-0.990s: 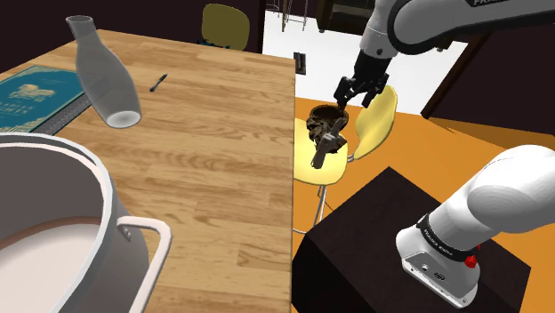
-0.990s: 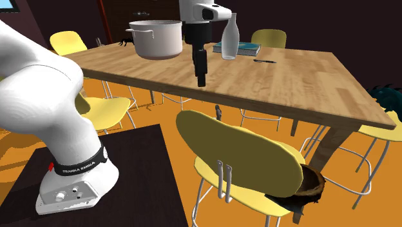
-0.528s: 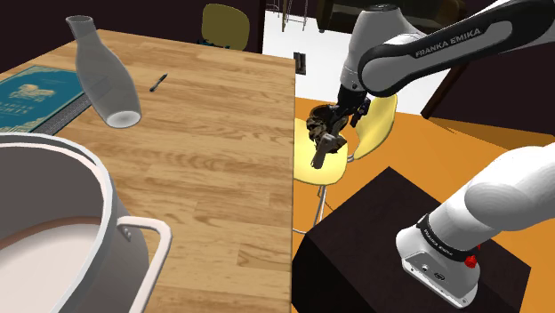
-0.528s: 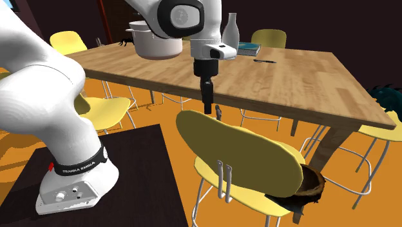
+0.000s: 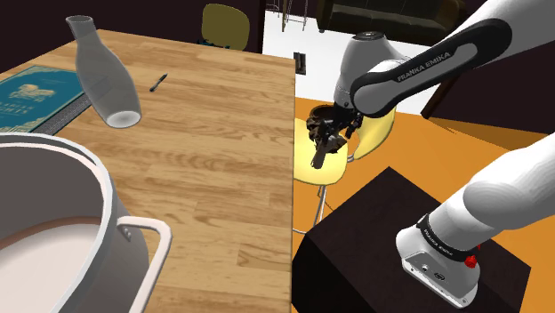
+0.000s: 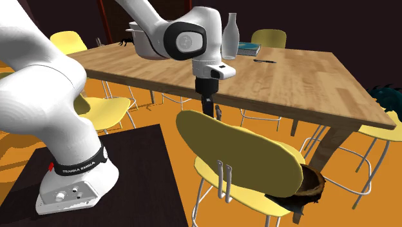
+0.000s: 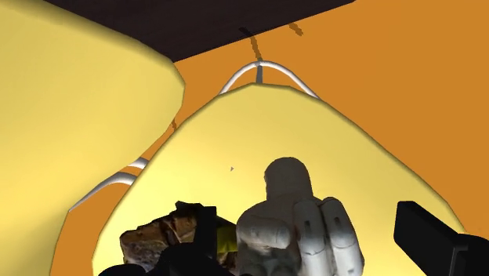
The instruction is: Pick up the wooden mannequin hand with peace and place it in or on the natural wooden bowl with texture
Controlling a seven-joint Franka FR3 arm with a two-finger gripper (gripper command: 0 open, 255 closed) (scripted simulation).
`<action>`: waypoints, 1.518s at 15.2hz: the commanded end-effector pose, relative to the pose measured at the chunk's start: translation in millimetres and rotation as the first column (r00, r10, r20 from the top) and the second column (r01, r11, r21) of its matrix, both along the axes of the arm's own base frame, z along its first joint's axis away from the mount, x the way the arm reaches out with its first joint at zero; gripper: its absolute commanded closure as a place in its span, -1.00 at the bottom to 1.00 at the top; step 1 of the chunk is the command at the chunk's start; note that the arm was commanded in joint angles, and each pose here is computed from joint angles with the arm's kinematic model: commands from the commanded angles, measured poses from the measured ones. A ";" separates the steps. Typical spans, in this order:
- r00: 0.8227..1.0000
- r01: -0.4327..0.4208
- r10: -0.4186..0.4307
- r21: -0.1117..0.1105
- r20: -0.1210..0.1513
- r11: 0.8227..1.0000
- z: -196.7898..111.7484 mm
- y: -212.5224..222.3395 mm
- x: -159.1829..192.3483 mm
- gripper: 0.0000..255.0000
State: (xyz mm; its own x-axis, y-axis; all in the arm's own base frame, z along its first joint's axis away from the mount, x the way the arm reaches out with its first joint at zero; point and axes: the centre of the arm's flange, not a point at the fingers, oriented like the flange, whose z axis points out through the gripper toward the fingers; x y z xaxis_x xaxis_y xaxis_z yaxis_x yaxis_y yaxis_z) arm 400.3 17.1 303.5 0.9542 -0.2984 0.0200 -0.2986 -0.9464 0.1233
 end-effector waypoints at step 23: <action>1.000 0.000 0.000 0.000 0.001 1.000 17.6 -2.2 1.1 1.00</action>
State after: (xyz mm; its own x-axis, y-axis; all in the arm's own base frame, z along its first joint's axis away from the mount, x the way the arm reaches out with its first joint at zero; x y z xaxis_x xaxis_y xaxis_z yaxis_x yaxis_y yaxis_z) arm 400.6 15.4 315.1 0.9542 -0.2984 0.0209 -0.2986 -0.9464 0.1230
